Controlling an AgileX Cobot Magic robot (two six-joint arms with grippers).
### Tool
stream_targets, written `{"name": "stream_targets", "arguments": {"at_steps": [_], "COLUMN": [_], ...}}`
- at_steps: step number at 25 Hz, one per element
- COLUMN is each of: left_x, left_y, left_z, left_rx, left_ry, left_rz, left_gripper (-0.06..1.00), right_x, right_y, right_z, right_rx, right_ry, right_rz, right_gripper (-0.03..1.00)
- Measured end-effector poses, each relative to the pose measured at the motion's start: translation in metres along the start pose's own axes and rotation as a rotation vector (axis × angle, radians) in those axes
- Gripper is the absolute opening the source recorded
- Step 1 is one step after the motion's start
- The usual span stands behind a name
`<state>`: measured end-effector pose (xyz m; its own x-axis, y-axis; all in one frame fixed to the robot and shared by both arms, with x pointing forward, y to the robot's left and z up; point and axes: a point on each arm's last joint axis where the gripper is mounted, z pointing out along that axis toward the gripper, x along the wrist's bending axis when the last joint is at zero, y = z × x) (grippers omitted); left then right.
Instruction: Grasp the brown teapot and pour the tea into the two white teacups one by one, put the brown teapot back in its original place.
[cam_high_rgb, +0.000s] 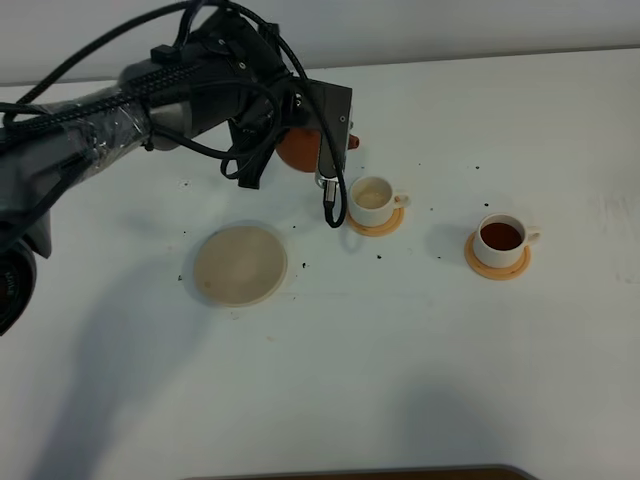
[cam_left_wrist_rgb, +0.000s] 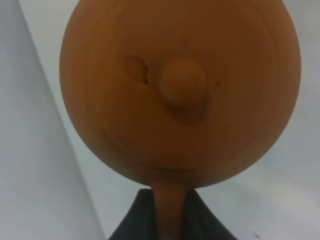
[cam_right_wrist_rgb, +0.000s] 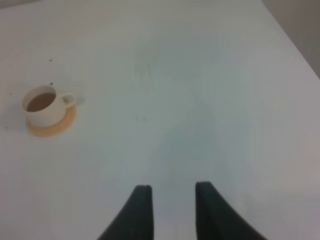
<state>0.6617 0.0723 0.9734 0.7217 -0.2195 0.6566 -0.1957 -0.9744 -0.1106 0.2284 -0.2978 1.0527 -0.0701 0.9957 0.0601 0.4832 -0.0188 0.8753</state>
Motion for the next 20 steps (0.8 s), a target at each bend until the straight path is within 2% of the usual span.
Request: {"name": "stream_targets", "arguments": {"at_steps": [4, 10, 20], "left_x": [0.001, -0.003, -0.001], "left_y": [0.004, 0.006, 0.015], "left_z": [0.007, 0.015, 0.013], "left_rx": [-0.024, -0.021, -0.046], "left_ry": [0.052, 0.045, 0.086], "left_rz": [0.054, 0.211, 0.429], "left_gripper": [0.14, 0.14, 0.14], "right_x": [0.000, 0.000, 0.000], "right_y": [0.000, 0.000, 0.000], "right_z": [0.000, 0.000, 0.000], "right_rx": [0.000, 0.000, 0.000], "right_ry": [0.000, 0.000, 0.000], "right_rz": [0.000, 0.000, -0.001], "right_gripper": [0.24, 0.24, 0.24]}}
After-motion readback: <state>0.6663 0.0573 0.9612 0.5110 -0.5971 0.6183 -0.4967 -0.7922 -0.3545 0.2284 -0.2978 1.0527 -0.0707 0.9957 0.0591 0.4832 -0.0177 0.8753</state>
